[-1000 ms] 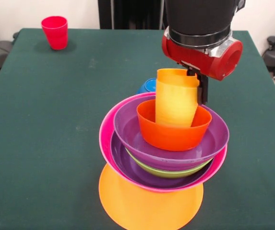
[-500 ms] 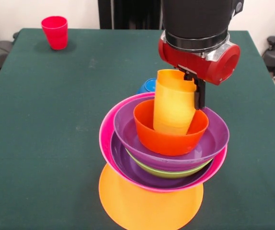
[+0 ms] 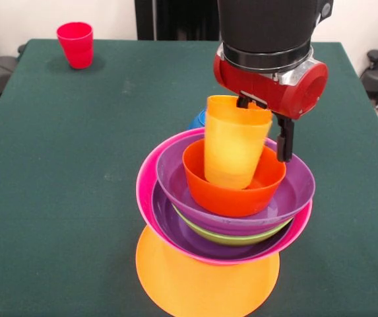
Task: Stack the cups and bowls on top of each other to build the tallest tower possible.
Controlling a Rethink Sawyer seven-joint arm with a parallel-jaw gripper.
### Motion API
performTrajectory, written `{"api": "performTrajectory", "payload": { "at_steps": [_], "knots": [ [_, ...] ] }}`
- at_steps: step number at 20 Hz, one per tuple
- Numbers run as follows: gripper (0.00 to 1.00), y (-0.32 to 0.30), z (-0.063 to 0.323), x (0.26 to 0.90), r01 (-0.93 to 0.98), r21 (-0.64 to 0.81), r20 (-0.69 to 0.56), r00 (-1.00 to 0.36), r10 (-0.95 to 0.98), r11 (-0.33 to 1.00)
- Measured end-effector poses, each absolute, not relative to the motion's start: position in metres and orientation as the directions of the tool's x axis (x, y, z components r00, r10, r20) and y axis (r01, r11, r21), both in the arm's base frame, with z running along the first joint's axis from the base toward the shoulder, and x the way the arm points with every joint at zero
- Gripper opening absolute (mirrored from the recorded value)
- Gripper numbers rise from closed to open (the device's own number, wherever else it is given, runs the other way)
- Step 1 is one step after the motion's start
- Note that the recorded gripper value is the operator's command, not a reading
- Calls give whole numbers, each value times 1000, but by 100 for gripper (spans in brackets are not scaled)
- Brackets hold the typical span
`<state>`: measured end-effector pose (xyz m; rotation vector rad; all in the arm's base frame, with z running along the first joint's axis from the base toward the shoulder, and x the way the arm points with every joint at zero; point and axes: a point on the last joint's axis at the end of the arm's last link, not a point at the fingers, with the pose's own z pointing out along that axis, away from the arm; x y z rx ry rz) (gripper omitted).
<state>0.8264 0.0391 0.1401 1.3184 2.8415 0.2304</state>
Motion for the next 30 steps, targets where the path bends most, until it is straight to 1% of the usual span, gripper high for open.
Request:
{"api": "performTrajectory", "payload": {
  "at_steps": [8,14,19,30],
  "knots": [
    [100,38,139,826,757,129,55,-650,758,640],
    [100,31,147,828,760,134,45,-645,763,636],
    [100,19,165,826,764,138,30,-639,769,630],
    [100,-8,225,798,770,128,-1,-630,777,625]
  ]
}}
